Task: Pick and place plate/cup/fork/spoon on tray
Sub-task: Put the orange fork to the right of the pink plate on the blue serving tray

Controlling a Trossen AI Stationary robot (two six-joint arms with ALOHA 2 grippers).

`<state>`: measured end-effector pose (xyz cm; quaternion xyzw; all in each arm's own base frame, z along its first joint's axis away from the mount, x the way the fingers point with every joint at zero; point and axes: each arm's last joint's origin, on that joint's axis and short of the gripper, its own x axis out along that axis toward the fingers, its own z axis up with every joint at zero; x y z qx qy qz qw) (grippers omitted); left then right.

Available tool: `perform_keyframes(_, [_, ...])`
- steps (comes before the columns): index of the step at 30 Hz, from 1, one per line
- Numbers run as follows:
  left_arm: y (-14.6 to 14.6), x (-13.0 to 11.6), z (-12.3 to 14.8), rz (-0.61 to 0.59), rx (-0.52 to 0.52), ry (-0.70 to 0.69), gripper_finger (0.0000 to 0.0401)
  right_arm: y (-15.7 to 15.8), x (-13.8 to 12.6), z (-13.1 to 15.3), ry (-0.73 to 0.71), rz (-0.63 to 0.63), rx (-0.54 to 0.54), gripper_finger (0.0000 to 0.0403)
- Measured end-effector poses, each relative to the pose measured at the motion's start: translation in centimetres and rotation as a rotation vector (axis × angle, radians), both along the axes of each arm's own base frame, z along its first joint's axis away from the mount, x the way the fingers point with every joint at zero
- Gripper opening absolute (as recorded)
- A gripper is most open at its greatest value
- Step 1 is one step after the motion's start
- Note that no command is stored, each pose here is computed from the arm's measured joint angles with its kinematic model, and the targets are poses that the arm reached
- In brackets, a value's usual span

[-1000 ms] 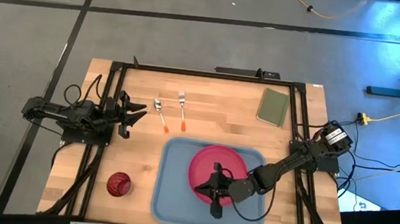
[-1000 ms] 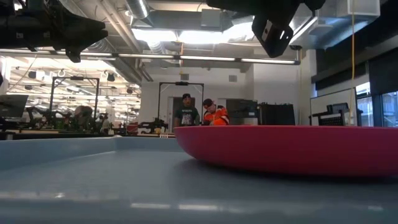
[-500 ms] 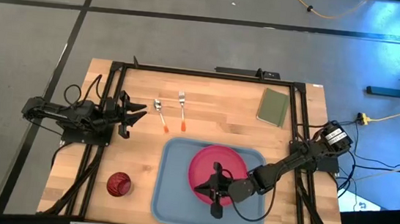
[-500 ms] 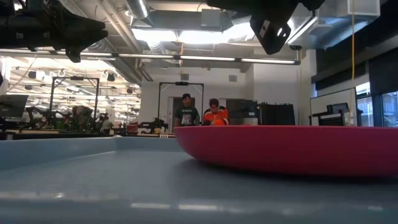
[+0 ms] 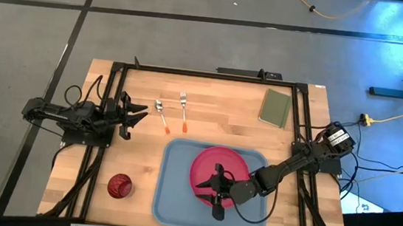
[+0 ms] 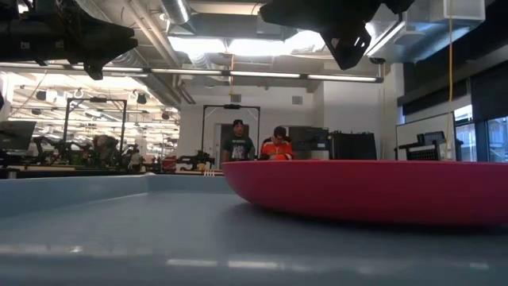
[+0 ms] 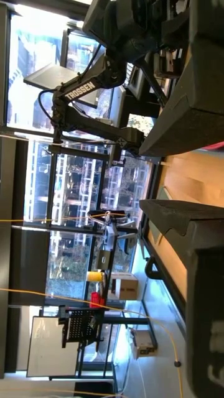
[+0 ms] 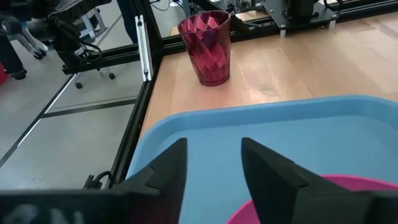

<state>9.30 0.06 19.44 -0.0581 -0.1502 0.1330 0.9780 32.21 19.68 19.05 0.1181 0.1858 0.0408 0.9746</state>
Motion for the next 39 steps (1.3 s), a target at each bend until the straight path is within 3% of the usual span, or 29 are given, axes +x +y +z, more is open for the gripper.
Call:
perform_keyframes(6, [0.0,0.0,0.0,0.0,0.0,0.001,0.0115,0.0,0.0,0.0,0.002,-0.003,0.011,0.0176])
perform_keyframes(10, [0.0,0.0,0.0,0.0,0.0,0.0,0.0115,0.0,0.0,0.0,0.01,-0.028,0.076,0.0163])
perform_keyframes(13, [0.0,0.0,0.0,0.0,0.0,0.0,0.0115,0.0,0.0,0.0,0.012,-0.028,0.076,0.0129])
perform_keyframes(19, [0.0,0.0,0.0,0.0,0.0,0.001,0.0115,0.0,0.0,-0.1,0.018,-0.007,0.064,0.0024])
perform_keyframes(21, [0.0,0.0,0.0,0.0,0.0,0.0,0.0115,0.0,0.0,-0.1,0.014,0.004,0.034,0.0008])
perform_keyframes(24, [0.0,0.0,0.0,0.0,0.0,0.0,0.0115,-0.1,0.0,0.0,0.005,-0.028,0.018,0.0007])
perform_keyframes(31, [0.0,0.0,0.0,0.0,0.0,0.0,0.0115,-0.8,0.0,0.1,-0.048,-0.252,-0.088,0.0011])
perform_keyframes(35, [0.0,0.0,0.0,0.0,0.0,0.0,0.0115,-1.8,0.5,0.1,-0.05,-0.276,-0.164,0.002])
perform_keyframes(39, [0.0,0.0,0.0,0.0,0.0,0.0,0.0115,-4.6,2.0,0.0,-0.03,-0.303,-0.217,0.0019])
